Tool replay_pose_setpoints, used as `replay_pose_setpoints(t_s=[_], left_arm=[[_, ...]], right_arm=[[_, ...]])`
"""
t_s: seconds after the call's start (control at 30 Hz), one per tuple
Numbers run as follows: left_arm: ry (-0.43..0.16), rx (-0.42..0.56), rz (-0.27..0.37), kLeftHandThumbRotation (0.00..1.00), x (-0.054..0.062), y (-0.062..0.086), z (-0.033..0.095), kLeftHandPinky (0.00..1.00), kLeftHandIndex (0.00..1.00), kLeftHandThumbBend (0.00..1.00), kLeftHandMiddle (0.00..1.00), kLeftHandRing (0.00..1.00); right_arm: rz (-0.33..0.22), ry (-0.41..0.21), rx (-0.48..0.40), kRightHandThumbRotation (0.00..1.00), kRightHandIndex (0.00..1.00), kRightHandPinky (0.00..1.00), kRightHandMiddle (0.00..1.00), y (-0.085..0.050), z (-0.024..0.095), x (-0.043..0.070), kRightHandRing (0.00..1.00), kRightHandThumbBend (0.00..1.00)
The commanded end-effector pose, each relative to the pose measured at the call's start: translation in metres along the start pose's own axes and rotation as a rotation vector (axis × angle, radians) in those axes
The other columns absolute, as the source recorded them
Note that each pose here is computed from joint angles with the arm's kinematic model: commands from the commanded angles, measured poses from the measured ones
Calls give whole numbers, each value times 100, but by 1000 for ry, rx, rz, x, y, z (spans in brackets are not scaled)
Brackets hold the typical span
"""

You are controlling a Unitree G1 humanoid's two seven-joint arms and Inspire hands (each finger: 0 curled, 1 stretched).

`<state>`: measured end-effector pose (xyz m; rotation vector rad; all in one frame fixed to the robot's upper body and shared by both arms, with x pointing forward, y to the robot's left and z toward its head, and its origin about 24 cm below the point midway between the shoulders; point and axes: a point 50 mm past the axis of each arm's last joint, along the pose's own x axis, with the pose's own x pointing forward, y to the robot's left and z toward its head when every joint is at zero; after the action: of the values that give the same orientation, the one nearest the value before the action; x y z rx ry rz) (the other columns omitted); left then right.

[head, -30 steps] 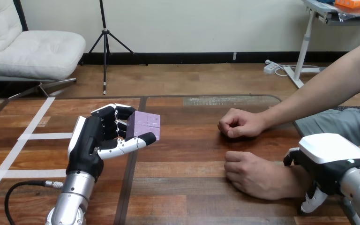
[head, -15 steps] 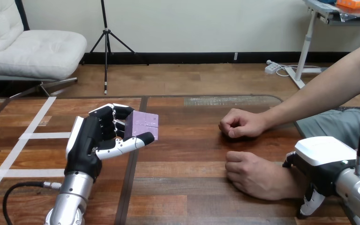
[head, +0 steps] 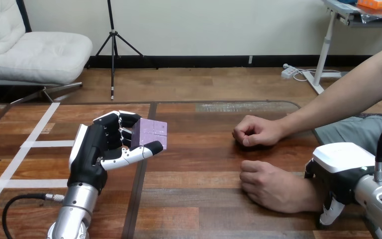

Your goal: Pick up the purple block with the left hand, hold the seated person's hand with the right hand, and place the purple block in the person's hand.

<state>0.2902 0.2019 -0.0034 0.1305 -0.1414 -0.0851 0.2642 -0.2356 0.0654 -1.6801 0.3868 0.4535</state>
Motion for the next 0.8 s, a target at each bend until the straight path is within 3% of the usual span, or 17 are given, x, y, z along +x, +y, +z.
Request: replay_pose_setpoints(t_s=[0.0, 0.77], left_arm=[[-93, 22, 10, 13, 13, 7, 18, 34, 49, 86, 46, 40], [-90, 17, 8, 13, 12, 8, 18, 34, 49, 86, 46, 40]], right_arm=[[-25, 18, -20, 4, 61, 49, 62, -15, -4, 3, 57, 84], [-2, 45, -17, 0, 61, 25, 44, -10, -11, 9, 34, 80]])
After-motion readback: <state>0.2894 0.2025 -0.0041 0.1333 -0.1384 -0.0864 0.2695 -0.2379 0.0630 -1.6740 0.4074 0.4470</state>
